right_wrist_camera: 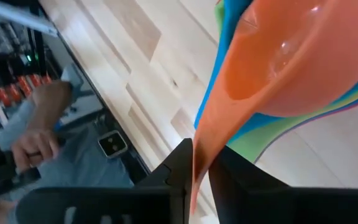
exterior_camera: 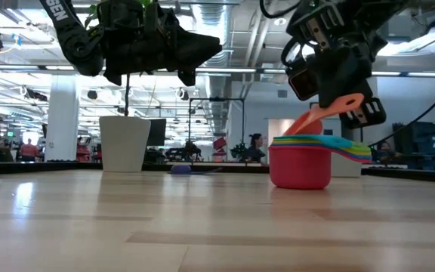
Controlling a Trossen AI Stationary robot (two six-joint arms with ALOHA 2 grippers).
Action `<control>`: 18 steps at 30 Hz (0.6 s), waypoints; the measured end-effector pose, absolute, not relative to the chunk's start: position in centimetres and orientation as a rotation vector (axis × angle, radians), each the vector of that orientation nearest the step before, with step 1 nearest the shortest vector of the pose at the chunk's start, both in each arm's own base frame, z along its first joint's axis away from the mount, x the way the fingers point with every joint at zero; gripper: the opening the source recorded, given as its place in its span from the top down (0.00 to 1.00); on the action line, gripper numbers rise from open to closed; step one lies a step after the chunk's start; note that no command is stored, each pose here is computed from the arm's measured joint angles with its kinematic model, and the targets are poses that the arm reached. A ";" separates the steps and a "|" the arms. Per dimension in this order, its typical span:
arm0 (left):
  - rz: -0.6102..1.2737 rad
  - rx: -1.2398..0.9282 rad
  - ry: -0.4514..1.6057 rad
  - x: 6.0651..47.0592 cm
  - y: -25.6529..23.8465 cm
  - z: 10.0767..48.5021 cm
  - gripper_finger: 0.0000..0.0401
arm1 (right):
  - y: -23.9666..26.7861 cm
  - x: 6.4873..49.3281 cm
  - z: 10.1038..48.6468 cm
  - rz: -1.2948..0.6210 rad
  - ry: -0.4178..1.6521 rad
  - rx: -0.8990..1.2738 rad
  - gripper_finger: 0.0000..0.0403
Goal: Nest measuring cups in basket
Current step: Stack the orange measuring cup on top of the light blue measuring cup
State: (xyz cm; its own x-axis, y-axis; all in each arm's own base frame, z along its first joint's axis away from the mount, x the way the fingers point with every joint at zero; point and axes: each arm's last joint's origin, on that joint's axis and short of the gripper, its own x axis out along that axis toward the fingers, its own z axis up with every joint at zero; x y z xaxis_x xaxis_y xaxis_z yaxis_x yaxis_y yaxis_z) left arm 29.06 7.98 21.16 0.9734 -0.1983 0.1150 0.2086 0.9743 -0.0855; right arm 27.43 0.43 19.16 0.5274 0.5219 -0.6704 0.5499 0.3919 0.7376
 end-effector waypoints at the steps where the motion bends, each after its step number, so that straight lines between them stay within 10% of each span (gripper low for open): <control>1: -0.206 -0.098 -0.105 29.1 8.0 21.1 0.82 | 0.5 27.5 19.2 -0.041 1.088 1.257 0.81; 18: -0.191 -0.103 -0.062 29.1 8.0 20.7 0.82 | 2.1 27.0 19.2 -0.144 1.093 1.214 0.80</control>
State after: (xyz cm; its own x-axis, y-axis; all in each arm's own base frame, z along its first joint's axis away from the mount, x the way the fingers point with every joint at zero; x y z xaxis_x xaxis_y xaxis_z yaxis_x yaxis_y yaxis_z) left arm 29.12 8.01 20.69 0.9799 -0.1860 0.0718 0.1924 0.9766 -0.0965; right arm 27.03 2.15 19.19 0.5166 0.4404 -0.7343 0.6152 0.4056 0.6760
